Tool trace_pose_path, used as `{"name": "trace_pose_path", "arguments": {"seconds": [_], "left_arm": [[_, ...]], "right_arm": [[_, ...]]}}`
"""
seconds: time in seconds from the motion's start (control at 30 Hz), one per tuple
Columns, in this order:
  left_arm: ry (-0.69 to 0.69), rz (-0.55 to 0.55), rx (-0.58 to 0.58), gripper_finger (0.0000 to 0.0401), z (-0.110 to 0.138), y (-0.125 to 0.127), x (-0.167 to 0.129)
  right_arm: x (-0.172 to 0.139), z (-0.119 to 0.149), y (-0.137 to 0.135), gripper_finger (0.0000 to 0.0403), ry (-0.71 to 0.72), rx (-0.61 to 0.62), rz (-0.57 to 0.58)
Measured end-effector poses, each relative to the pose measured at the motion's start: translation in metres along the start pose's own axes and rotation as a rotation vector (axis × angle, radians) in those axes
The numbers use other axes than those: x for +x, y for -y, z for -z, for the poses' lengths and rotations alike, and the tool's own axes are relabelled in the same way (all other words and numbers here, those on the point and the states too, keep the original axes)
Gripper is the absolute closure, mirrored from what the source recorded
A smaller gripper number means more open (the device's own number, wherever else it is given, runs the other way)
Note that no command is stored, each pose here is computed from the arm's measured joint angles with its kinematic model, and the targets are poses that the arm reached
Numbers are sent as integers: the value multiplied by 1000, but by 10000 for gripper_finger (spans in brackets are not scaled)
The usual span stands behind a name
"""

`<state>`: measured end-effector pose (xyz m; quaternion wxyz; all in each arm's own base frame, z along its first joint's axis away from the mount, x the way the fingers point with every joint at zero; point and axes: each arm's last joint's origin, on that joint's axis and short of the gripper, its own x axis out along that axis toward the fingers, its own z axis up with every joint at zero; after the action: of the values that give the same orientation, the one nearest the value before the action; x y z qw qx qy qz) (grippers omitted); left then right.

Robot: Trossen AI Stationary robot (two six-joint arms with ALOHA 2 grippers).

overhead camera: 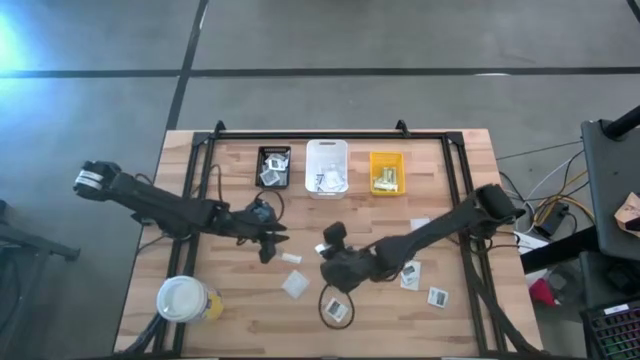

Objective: Pick & Place First Aid Supplies
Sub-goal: Put the green bandage into the yellow basket

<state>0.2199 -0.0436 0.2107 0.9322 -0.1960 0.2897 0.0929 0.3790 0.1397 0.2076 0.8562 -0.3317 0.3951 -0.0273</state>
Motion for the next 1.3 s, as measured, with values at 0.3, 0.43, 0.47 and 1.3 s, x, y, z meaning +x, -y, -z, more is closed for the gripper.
{"name": "trace_pose_path", "arguments": {"seconds": [0.3,0.43,0.47,1.3], "left_arm": [[71,-27,-6,259,15,-14,-8],[110,-7,37,259,15,-15,-9],[123,0,51,259,15,-15,-10],[201,35,111,259,9,-10,-6]], "right_arm": [[-26,25,46,395,-13,112,48],[-37,44,64,395,-21,190,74],[-40,49,68,395,-18,217,82],[-68,203,136,395,-15,1061,351]]}}
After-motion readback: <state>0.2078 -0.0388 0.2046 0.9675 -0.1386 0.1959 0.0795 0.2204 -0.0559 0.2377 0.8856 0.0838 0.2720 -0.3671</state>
